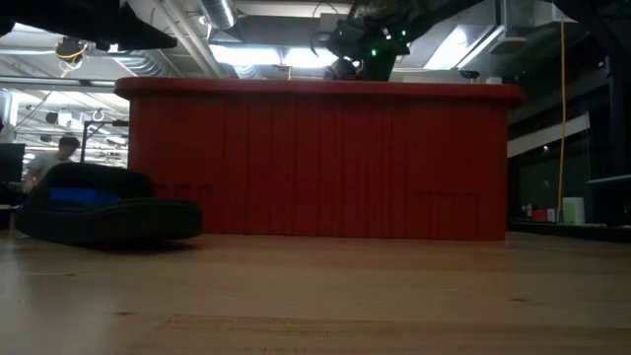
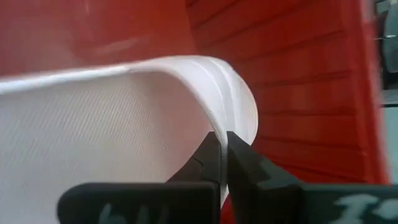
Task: Pick and place slides into bin
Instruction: Put the pink slide into the red container, then put the top black slide into the red container
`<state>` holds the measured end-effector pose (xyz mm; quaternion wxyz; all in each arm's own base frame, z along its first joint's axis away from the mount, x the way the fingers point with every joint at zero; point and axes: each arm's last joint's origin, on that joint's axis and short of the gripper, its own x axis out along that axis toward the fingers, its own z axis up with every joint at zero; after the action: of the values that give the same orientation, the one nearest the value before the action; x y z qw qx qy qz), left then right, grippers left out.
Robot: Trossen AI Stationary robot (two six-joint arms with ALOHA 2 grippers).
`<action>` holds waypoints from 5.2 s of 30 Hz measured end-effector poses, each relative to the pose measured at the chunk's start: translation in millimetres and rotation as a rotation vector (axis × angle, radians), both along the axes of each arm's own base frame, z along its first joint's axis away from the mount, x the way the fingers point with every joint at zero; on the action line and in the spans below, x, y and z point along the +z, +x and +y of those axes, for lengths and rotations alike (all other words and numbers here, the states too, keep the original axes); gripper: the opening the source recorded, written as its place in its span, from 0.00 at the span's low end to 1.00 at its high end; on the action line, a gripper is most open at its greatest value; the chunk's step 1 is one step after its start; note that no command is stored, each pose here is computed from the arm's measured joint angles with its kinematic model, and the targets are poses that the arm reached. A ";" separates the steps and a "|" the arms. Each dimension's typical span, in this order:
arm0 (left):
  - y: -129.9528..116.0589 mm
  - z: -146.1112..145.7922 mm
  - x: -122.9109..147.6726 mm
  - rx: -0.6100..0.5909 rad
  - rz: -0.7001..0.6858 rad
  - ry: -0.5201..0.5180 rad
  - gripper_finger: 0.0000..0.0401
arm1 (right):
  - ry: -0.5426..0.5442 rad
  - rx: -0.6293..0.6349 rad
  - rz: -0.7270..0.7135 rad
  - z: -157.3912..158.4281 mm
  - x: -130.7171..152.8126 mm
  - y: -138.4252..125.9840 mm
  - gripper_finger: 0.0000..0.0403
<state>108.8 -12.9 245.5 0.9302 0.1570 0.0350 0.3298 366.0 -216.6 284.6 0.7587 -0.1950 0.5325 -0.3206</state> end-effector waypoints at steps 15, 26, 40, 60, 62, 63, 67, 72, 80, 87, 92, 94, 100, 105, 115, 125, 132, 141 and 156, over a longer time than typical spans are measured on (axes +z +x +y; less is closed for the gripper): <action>-0.3 0.4 0.0 0.017 0.003 0.002 0.01 | -0.027 0.080 0.107 -4.8 -64.0 -10.1 0.03; -0.7 0.9 -0.1 0.040 0.004 0.001 0.00 | 0.016 0.074 0.138 -9.4 -79.1 -20.7 0.03; -1.8 2.1 0.5 0.096 0.027 0.027 0.00 | 0.034 0.139 0.124 -9.9 -79.7 -18.4 0.03; -1.6 1.8 0.5 0.079 0.023 0.025 0.01 | 0.119 0.150 0.096 -9.9 -88.9 -18.2 0.09; -1.4 1.6 0.6 0.070 0.019 0.022 0.01 | 0.123 0.147 0.098 -9.7 -89.2 -18.5 0.13; -1.2 1.4 0.6 0.063 0.018 0.022 0.01 | 0.125 0.148 0.100 -9.5 -89.4 -18.6 0.15; -1.1 1.3 0.6 0.057 0.018 0.023 0.00 | 0.127 0.144 0.099 -9.5 -89.5 -18.8 0.17; -1.1 1.3 0.6 0.057 0.018 0.022 0.01 | 0.127 0.148 0.103 -9.2 -89.5 -18.7 0.17; -1.1 1.3 0.6 0.056 0.007 0.009 0.01 | 0.158 0.176 0.096 -6.4 -89.5 -17.4 0.18; -1.5 1.4 4.5 0.056 -0.038 -0.008 0.01 | 0.175 0.189 0.087 -7.8 -69.4 -12.5 0.18; -1.5 1.4 4.5 0.056 -0.037 -0.009 0.00 | 0.220 0.223 0.078 -4.7 -56.9 -9.3 0.18; -1.5 1.4 4.4 0.057 -0.037 -0.008 0.00 | 0.219 0.230 0.077 -2.6 -48.7 -6.5 0.18; -1.5 1.4 4.4 0.057 -0.036 -0.007 0.00 | 0.210 0.230 0.055 2.4 -16.5 0.0 0.11; -1.5 1.4 4.3 0.056 -0.048 -0.022 0.01 | 0.160 0.222 -0.028 1.2 25.3 4.2 0.02; -0.5 0.3 4.4 0.011 0.038 0.091 0.00 | 0.079 0.285 -0.208 18.5 95.5 10.4 0.01; 2.7 -4.7 4.9 -0.178 0.127 0.281 0.00 | 0.126 0.416 -0.226 84.2 86.3 41.1 0.00; 4.5 -8.9 5.3 -0.334 0.070 0.255 0.00 | 0.069 0.416 -0.095 171.6 58.8 56.3 0.00; 6.7 -20.6 -0.7 -0.433 0.123 0.275 0.00 | 0.204 0.393 -0.152 255.7 50.4 45.2 0.00; 12.3 -68.6 -27.9 -0.407 0.258 0.169 0.00 | 0.302 0.377 -0.400 304.8 -19.9 2.9 0.00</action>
<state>121.1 -81.5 217.6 0.9489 0.2787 0.0933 0.1147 369.0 88.2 264.7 0.9150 -0.1084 0.3686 -0.1234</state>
